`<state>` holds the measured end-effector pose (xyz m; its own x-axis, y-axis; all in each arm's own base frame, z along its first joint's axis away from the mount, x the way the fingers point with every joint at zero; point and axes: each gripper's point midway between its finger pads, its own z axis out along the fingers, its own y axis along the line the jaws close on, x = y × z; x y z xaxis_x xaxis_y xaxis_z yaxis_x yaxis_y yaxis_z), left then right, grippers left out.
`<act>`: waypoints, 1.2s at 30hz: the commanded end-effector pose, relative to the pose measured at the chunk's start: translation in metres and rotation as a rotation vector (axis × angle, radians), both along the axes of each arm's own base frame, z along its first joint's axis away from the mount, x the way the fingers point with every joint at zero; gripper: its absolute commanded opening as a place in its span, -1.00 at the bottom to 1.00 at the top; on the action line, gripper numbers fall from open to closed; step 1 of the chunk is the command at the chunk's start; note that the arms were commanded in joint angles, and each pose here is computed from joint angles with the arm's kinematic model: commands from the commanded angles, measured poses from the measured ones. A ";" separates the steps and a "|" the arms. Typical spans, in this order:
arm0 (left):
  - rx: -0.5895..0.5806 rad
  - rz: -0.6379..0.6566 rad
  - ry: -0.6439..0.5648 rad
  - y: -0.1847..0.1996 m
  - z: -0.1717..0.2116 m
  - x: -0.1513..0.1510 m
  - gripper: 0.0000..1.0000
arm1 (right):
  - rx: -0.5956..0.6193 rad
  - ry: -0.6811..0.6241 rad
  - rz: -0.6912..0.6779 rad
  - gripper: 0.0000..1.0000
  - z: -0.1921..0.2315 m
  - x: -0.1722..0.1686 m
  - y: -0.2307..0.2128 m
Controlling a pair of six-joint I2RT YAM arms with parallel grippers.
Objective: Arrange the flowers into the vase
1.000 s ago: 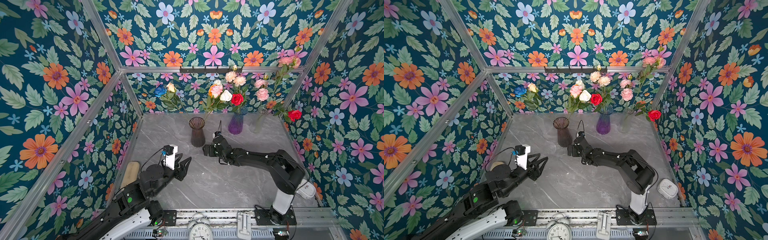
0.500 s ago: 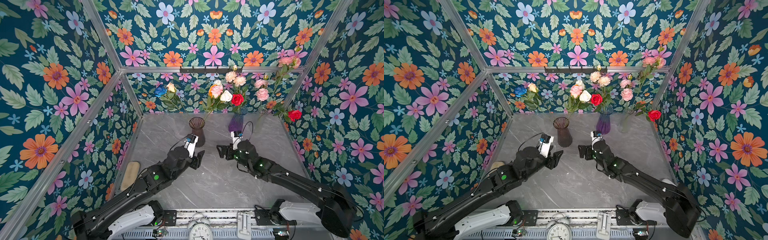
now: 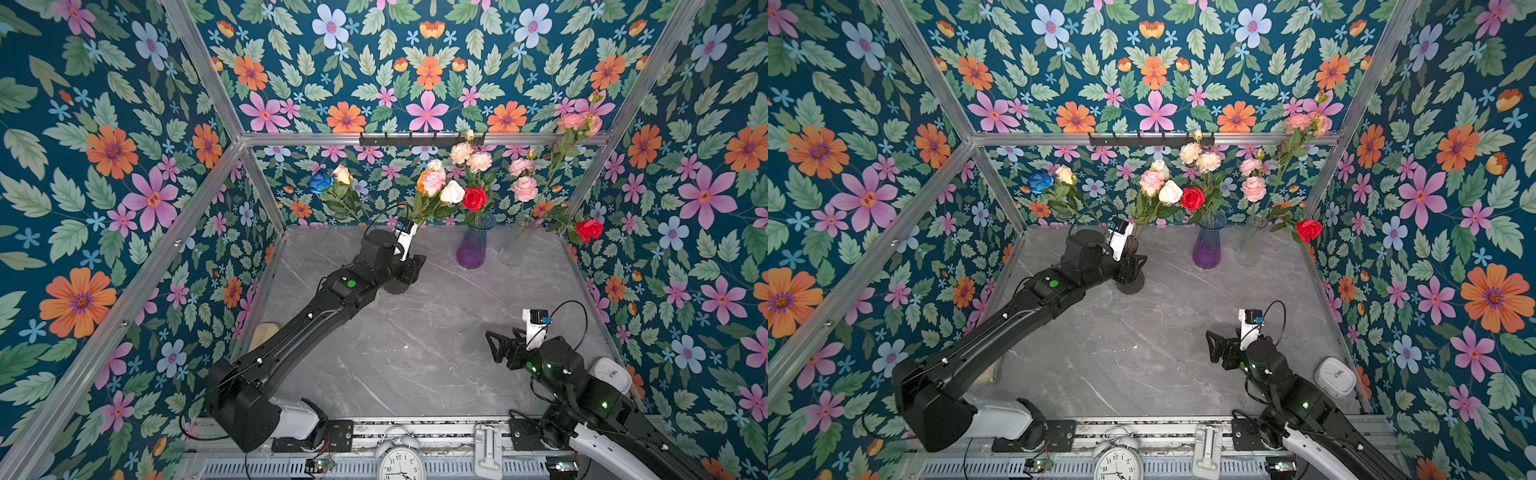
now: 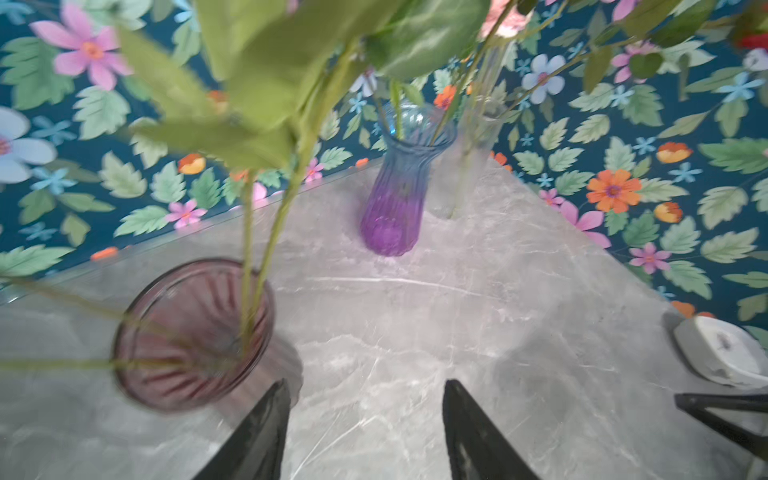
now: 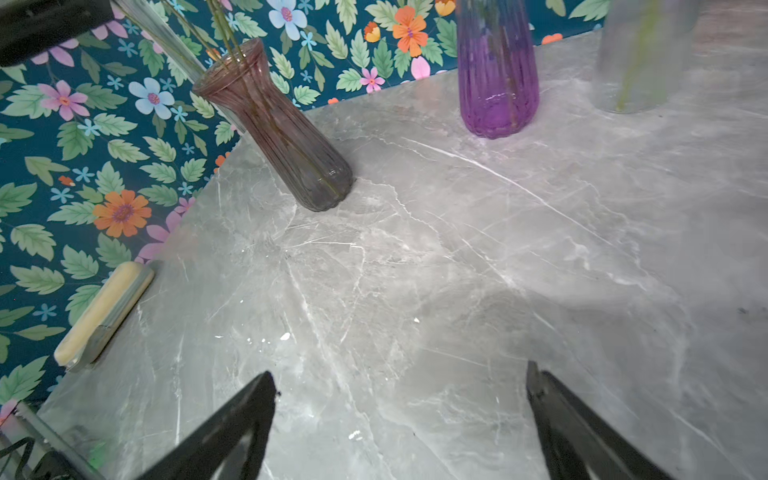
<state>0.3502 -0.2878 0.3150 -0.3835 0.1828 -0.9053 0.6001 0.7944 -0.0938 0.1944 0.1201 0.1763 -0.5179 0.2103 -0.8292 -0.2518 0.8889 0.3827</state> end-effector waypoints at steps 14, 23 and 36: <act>-0.246 0.322 -0.229 0.090 -0.021 -0.027 0.84 | -0.347 -0.428 -0.489 0.98 0.052 0.015 -0.109; -0.096 0.619 -0.389 0.192 -0.064 -0.070 0.99 | -0.313 -0.491 -0.533 0.98 -0.001 0.063 -0.118; 0.056 0.960 -0.496 0.269 -0.097 -0.096 0.99 | -0.261 -0.314 -0.666 0.98 -0.047 0.132 -0.171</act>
<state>0.2604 -0.0365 0.2113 -0.0257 0.0104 -0.9996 -0.2158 0.9763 0.0157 0.3058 -0.0551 0.0949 -0.2327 0.2095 -0.9497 0.3452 0.9307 0.1207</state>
